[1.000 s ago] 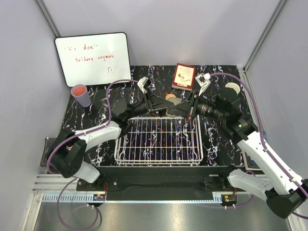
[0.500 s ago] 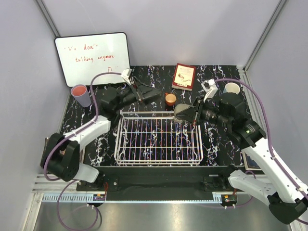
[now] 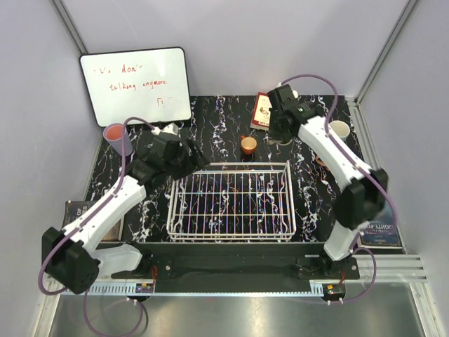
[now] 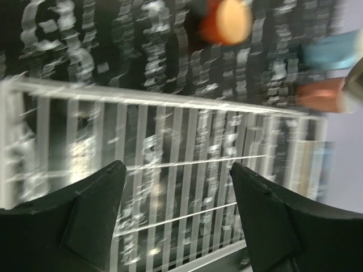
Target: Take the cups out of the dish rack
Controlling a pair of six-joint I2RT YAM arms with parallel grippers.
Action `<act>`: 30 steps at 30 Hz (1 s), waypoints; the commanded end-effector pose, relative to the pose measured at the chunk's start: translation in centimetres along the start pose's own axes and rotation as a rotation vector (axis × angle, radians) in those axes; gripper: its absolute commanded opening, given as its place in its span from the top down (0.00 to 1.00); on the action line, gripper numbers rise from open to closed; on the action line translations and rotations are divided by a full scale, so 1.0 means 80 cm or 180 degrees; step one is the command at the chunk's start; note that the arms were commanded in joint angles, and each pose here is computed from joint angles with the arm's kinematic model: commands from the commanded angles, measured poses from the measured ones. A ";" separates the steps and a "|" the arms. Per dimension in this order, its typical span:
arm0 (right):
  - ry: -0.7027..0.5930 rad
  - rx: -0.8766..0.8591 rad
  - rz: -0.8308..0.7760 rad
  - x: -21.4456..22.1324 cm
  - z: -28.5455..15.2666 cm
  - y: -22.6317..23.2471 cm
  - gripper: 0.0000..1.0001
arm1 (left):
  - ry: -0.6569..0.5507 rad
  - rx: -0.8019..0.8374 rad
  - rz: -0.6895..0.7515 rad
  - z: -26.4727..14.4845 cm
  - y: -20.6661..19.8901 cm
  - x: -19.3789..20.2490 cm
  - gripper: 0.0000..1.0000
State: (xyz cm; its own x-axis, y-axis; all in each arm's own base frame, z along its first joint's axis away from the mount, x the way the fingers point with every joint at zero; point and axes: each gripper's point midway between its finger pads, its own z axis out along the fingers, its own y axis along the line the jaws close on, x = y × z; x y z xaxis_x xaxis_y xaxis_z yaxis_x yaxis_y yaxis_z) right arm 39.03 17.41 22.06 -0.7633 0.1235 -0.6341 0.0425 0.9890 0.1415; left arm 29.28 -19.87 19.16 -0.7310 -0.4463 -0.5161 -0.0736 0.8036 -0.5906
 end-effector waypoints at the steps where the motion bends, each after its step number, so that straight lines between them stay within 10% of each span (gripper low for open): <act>1: -0.0016 0.0418 0.0256 -0.037 0.034 -0.035 1.00 | -0.0208 -0.0810 0.0408 -0.034 0.069 0.001 0.21; 30: 0.0905 0.0627 0.0326 0.023 0.235 -0.001 1.00 | 0.0076 -0.1175 0.0881 -0.015 0.100 0.013 0.20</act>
State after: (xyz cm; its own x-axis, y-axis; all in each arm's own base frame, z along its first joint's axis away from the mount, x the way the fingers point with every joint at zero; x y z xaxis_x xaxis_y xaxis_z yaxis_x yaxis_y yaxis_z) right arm 49.62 18.32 5.66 -0.8997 0.2143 -0.3802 0.2288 0.9734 0.0073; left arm 26.31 -14.38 14.34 -0.7795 -0.2287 -0.5831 -0.1063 0.9658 -0.2366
